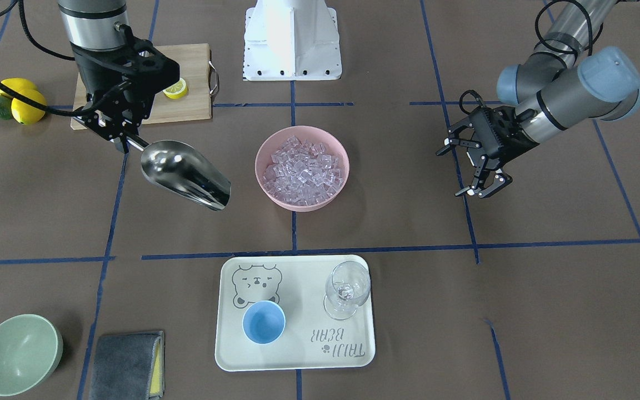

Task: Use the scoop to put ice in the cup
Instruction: 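Carry the scoop to the pink ice bowl while the left gripper approaches the bowl rim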

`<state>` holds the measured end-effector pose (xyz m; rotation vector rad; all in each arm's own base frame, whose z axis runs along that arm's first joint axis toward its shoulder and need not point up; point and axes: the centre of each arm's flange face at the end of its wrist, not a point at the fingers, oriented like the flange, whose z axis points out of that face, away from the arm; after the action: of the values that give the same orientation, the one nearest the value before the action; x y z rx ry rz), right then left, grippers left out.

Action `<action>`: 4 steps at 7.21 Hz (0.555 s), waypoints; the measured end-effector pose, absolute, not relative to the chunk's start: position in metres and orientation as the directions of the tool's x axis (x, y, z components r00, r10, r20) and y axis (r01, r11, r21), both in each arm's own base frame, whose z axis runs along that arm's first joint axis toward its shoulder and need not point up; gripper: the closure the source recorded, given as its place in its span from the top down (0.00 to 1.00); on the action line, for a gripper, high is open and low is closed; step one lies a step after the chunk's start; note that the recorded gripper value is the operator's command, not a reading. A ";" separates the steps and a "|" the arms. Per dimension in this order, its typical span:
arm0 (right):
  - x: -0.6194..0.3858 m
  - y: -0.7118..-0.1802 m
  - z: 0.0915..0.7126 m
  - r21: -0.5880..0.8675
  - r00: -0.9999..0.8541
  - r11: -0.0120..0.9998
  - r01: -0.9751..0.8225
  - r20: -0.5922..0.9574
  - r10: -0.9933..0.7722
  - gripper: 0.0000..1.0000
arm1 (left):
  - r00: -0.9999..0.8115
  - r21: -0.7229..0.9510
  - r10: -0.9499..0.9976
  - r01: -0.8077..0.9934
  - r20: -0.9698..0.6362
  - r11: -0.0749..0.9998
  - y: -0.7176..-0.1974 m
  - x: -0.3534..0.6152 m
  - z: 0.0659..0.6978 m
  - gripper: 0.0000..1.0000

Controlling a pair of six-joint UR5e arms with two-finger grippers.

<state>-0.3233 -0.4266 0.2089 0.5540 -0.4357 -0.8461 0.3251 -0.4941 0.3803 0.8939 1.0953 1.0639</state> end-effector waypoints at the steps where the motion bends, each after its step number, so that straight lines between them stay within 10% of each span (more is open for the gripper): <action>1: -0.334 -0.419 0.209 0.596 0.555 0.531 0.602 0.166 -0.815 0.00 | 0.089 0.944 0.968 -0.217 -0.233 0.248 -0.489 0.342 0.374 1.00; 4: -0.352 -0.419 0.189 0.517 0.448 0.455 0.725 0.147 -0.882 0.00 | 0.079 0.951 0.978 -0.233 -0.193 0.206 -0.466 0.413 0.362 1.00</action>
<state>-0.3520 -0.4193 0.1891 0.4113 -0.4290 -1.0293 0.4130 -0.4656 0.3621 0.9128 1.0811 1.1265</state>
